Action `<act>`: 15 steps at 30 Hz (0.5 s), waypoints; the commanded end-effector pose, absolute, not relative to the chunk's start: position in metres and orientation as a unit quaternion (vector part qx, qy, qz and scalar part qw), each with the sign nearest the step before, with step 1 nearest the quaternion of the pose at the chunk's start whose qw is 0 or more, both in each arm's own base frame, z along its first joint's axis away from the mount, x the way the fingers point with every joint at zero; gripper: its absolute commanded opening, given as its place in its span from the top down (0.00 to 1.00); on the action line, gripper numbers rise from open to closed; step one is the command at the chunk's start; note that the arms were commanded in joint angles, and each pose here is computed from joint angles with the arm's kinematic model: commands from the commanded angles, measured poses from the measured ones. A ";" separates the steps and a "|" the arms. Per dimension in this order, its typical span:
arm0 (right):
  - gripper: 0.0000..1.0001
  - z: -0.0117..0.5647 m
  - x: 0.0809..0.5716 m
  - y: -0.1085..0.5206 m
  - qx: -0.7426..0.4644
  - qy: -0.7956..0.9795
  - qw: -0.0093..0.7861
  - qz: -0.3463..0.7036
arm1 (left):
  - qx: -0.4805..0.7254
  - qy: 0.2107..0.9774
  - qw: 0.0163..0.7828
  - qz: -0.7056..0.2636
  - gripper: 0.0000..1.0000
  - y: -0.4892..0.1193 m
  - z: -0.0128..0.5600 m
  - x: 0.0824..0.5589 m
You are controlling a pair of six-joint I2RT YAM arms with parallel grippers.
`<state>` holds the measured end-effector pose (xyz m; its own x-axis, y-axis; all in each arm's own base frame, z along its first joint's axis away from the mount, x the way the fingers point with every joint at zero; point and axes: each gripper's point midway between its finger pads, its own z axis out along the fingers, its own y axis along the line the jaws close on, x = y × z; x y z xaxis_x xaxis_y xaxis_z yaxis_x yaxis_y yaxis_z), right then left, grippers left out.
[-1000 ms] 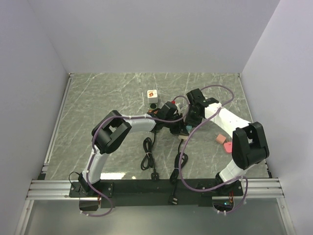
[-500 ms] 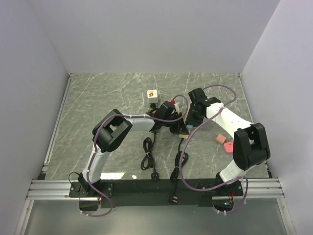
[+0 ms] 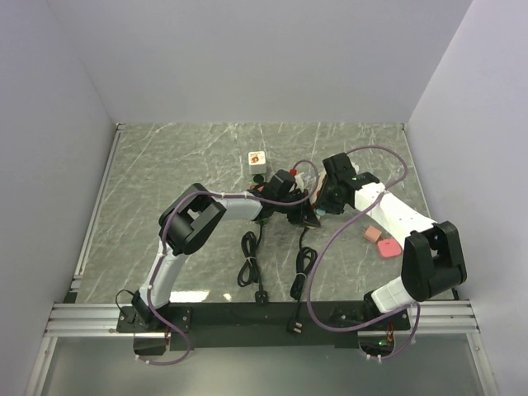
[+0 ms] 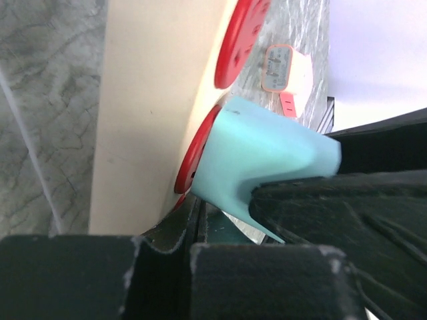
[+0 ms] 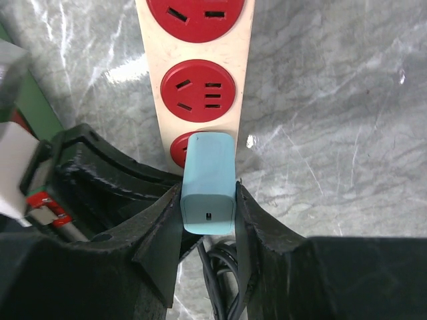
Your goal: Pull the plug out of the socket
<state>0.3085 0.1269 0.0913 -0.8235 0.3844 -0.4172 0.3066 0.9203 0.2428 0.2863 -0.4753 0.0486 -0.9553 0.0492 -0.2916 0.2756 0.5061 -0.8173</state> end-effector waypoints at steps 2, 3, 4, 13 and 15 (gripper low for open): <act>1.00 0.133 0.327 0.142 0.160 0.935 0.290 0.127 | 0.033 0.941 0.094 -0.325 1.00 -0.408 -0.057 0.295; 1.00 0.129 0.329 0.142 0.159 0.937 0.284 0.125 | 0.033 0.940 0.098 -0.326 1.00 -0.409 -0.053 0.296; 1.00 0.128 0.332 0.143 0.156 0.938 0.284 0.125 | 0.033 0.938 0.103 -0.331 1.00 -0.410 -0.048 0.298; 1.00 0.098 0.347 0.156 0.097 0.964 0.220 0.111 | 0.025 0.910 0.194 -0.367 1.00 -0.405 0.048 0.335; 1.00 0.094 0.352 0.158 0.082 0.968 0.210 0.109 | 0.019 0.908 0.203 -0.366 1.00 -0.397 0.055 0.343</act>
